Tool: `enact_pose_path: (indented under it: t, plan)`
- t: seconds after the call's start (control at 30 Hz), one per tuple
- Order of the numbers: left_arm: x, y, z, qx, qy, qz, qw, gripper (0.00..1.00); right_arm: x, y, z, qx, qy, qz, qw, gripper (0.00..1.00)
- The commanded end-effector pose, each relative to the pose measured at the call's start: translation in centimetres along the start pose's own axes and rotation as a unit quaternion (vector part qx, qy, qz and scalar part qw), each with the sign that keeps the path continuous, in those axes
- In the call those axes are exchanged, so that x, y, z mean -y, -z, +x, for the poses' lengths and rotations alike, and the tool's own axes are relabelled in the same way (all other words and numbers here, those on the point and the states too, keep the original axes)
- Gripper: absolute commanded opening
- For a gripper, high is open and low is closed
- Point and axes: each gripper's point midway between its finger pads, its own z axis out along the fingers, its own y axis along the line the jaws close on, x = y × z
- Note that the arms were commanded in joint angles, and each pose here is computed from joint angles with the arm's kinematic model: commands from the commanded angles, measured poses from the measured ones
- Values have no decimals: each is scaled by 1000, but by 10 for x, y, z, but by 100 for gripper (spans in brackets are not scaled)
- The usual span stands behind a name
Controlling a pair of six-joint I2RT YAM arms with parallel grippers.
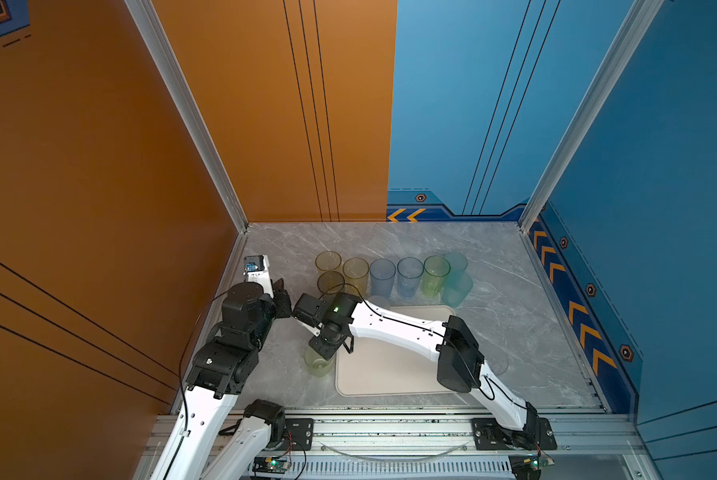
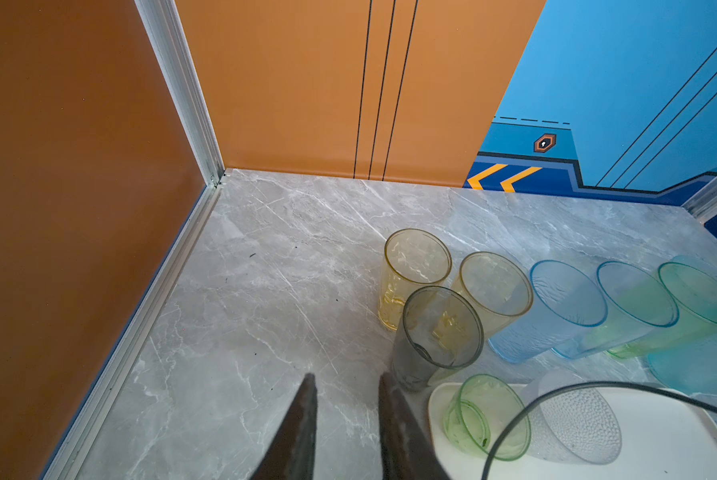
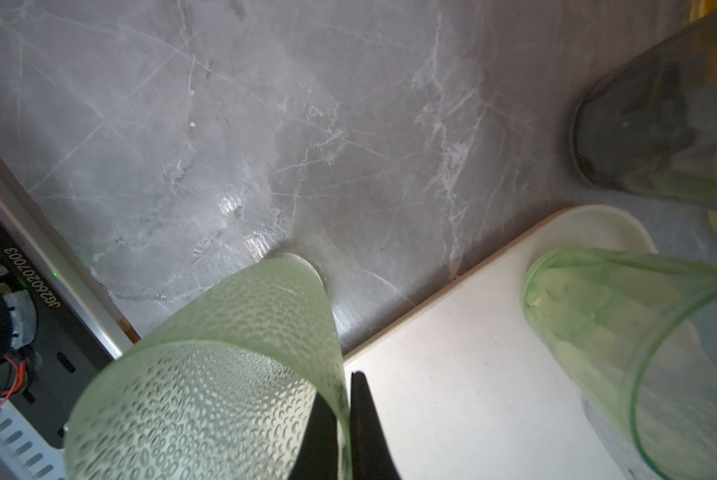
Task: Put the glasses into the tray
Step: 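Grasp the pale green frosted cup with the right gripper and lift it, then carry the pale green frosted cup over the tray toward its far edge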
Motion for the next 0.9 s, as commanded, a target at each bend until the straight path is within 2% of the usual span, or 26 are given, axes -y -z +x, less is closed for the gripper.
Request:
enact_pose_path:
  t: [0.0,0.3,0.53,0.87]
  plan:
    - [2,-6,10,-19,-11,6,1000,27,0,49,-19,67,-2,-15,998,0]
    - [4,-15,16,-39,-14,9,999,27,48,111,-8,145,-56,6,988,0]
    - [13,-30,28,-77,-22,24,996,27,95,134,20,163,-105,55,979,0]
    - [22,-43,38,-107,-28,39,993,27,174,187,75,201,-200,134,949,0]
